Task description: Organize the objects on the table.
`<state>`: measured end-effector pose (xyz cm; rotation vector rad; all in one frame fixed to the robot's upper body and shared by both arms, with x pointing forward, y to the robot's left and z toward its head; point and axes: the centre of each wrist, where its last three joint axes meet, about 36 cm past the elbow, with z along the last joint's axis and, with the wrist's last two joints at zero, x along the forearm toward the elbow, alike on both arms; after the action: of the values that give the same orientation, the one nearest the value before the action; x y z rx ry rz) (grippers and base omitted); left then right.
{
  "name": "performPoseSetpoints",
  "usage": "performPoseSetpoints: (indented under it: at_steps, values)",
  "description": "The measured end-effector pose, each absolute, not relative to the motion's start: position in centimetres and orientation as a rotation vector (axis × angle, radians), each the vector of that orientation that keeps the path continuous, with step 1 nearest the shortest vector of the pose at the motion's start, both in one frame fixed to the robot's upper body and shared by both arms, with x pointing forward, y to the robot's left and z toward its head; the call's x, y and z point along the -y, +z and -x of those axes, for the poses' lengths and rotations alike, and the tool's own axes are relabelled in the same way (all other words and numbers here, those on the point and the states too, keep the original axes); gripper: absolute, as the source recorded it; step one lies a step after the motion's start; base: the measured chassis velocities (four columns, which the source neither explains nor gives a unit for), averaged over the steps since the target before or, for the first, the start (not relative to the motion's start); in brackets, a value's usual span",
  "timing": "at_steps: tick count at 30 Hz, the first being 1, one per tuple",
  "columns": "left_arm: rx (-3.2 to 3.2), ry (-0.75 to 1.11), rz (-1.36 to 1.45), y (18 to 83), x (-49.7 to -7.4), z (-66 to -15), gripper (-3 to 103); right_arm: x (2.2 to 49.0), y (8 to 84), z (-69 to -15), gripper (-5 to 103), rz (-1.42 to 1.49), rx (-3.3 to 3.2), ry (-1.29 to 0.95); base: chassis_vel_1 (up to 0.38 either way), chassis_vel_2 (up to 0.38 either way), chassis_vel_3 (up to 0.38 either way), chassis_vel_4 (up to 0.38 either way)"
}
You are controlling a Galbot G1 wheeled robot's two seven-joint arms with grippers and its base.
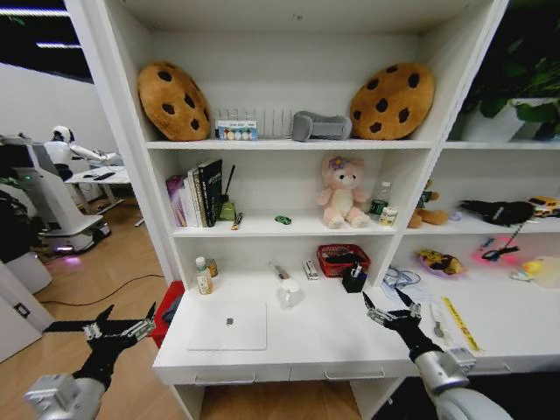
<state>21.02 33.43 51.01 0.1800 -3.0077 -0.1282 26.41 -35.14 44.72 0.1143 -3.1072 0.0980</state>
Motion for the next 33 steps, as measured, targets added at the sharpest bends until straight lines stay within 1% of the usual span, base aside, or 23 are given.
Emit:
performPoseSetpoints:
  at_steps: [12, 17, 23, 29, 33]
  values:
    - [3.008, -0.128, -0.180, 51.01, -33.43, -21.02, 100, 35.15, 44.72, -26.41, 100, -0.114, 3.107, 0.098, -0.144, -0.145, 0.142, 0.122]
    - [3.008, -0.128, -0.180, 51.02, -33.43, -21.02, 100, 35.14, 44.72, -26.41, 100, -0.114, 3.107, 0.098, 0.009, -0.018, 0.038, -0.003]
    - [3.008, -0.128, -0.180, 51.02, -33.43, -21.02, 100, 35.14, 44.72, -26.41, 100, -0.114, 3.107, 0.098, 0.163, 0.044, -0.151, -0.038]
    - [3.008, -0.128, -0.180, 51.01, -33.43, -21.02, 100, 35.14, 44.72, -26.41, 100, -0.114, 3.107, 0.098, 0.275, 0.000, -0.305, 0.016]
    - [3.007, -0.128, -0.181, 51.01, -33.44, -21.02, 100, 35.13, 44.72, -26.41, 100, -0.115, 3.107, 0.098, 0.386, -0.031, -0.378, 0.036]
